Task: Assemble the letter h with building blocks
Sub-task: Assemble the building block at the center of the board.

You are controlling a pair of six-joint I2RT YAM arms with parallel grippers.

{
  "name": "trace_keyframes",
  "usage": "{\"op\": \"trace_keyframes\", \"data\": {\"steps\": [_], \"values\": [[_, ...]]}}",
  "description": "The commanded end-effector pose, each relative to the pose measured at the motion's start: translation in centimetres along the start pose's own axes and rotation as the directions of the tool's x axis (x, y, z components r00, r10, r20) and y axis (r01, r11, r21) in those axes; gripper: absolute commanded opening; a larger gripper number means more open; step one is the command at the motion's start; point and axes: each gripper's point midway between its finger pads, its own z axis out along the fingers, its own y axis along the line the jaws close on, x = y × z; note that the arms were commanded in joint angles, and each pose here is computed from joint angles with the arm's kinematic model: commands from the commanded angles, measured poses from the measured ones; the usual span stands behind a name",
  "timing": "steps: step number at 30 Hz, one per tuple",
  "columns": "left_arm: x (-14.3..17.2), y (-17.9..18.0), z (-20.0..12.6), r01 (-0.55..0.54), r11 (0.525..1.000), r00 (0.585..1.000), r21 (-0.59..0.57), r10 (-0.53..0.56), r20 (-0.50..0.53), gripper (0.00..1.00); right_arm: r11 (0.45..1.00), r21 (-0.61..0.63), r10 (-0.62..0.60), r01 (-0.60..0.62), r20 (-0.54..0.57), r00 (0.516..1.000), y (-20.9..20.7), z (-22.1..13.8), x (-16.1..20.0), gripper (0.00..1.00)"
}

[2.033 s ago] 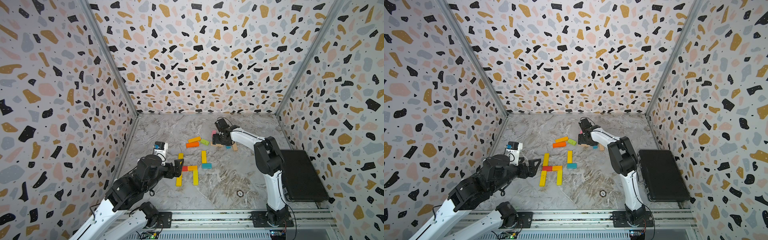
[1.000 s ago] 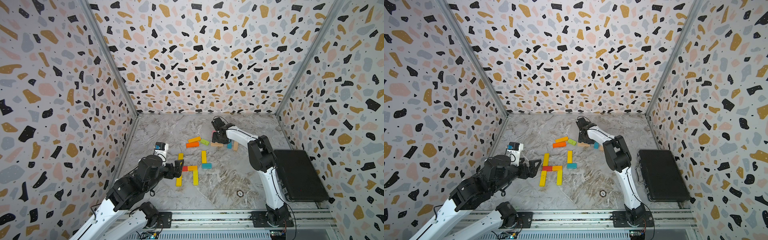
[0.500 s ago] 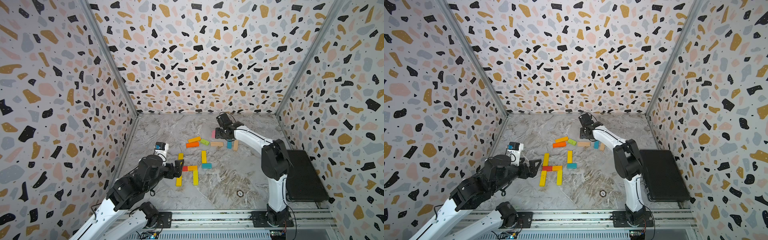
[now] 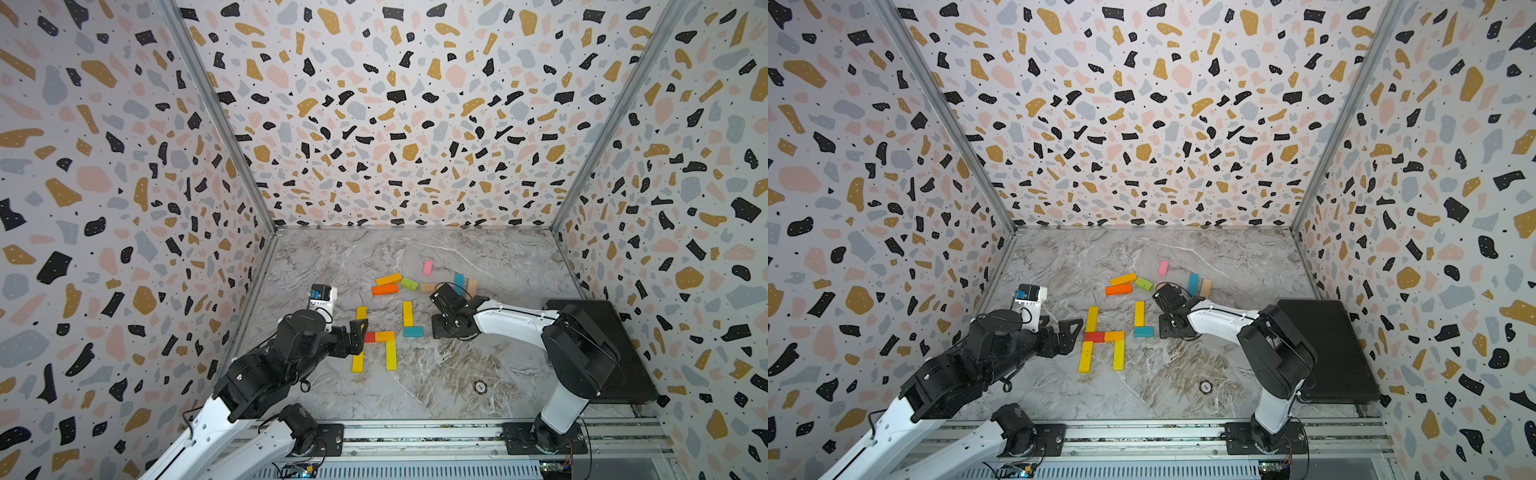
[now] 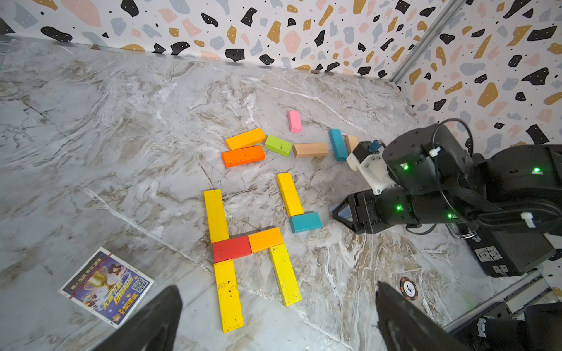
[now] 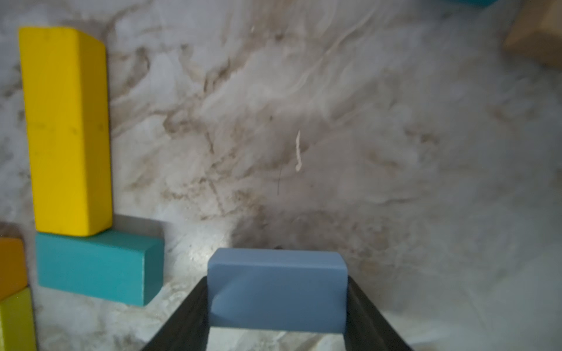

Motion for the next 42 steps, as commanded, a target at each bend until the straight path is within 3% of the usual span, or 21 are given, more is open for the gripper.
{"op": "trace_keyframes", "data": {"steps": [1,23,42], "values": [[-0.6,-0.3,0.2,0.017,1.000,0.999,0.012,-0.017,0.028,0.99,0.997,-0.074,0.033,-0.028,0.066,0.997,2.1,-1.0,-1.3,0.58],[-0.5,-0.2,0.6,0.016,1.000,1.000,0.003,-0.016,0.015,0.99,0.999,-0.041,-0.020,0.021,0.028,0.999,1.9,0.6,0.5,0.60],[-0.6,-0.2,0.7,0.014,1.000,1.000,-0.006,-0.014,0.016,0.99,0.999,-0.040,-0.008,0.010,0.045,0.999,2.1,0.4,0.2,0.74]]}}
